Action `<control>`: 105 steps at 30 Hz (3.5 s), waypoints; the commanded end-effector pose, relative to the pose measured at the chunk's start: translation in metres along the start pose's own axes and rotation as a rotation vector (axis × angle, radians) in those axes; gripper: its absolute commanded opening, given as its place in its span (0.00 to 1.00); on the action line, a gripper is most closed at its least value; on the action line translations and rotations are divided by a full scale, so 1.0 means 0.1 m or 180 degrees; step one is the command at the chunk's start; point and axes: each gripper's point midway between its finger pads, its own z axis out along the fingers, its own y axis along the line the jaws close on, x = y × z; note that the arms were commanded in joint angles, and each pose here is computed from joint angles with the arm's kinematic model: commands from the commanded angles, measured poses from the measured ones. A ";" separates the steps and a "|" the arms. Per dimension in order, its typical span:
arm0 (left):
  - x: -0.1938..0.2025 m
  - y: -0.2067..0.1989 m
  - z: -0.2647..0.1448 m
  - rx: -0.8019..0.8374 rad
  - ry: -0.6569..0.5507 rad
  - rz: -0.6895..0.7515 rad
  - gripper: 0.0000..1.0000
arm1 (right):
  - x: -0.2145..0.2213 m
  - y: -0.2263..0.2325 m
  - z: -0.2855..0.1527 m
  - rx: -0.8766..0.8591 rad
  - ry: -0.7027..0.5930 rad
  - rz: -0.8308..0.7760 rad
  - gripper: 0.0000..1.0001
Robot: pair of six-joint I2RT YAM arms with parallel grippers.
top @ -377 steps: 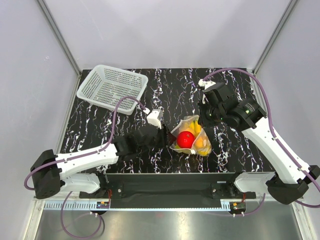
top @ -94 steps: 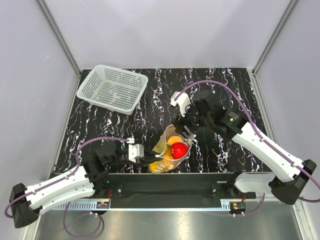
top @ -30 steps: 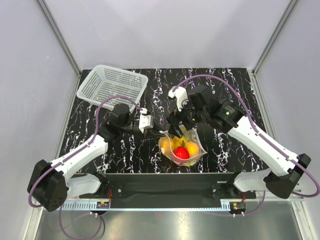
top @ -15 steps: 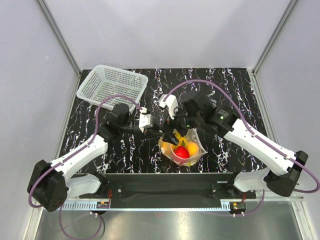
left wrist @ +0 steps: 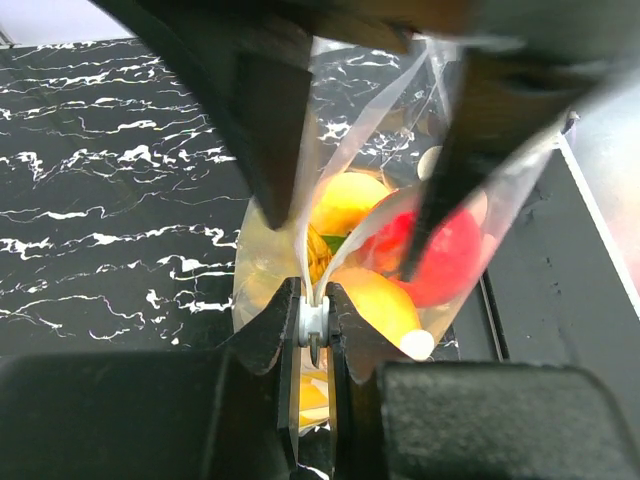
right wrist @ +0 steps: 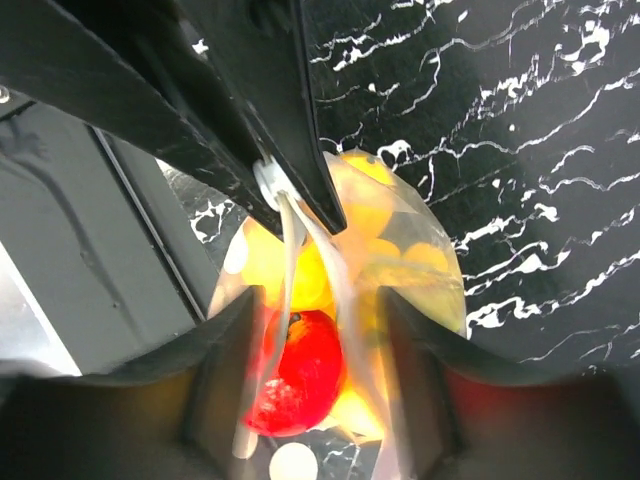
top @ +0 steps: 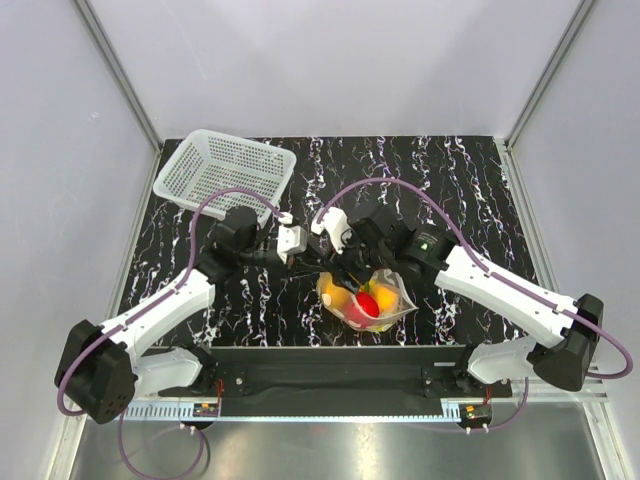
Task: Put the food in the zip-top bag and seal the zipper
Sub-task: Zip the zipper food storage bag at the center of the board.
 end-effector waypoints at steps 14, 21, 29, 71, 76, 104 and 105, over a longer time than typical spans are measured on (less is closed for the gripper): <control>-0.20 0.08 -0.06 -0.0224 -0.0337 0.0199 0.52 | -0.16 0.02 -0.09 0.0064 -0.0337 0.0005 0.00; -0.15 0.07 -0.09 -0.0375 -0.0475 0.0079 0.55 | -0.16 -0.06 -0.12 0.0226 -0.0432 0.0095 0.00; -0.17 0.08 -0.02 -0.0224 -0.0655 -0.0113 0.41 | -0.17 -0.02 -0.16 0.0180 -0.0476 0.0116 0.00; -0.05 0.04 0.04 0.0101 -0.0573 -0.0136 0.00 | -0.71 0.01 0.01 -0.0065 -0.0663 -0.0400 0.26; -0.05 0.08 0.03 0.0056 -0.0581 -0.0175 0.00 | -0.67 0.04 -0.01 -0.0095 -0.0612 -0.0359 0.10; -0.05 0.37 -0.16 -0.0341 -0.0738 -0.0488 0.00 | -0.12 -0.01 -0.27 0.0151 -0.0295 0.0030 0.03; -0.05 0.40 -0.17 -0.0392 -0.0738 -0.0520 0.00 | -0.08 -0.02 -0.27 0.0181 -0.0264 0.0063 0.02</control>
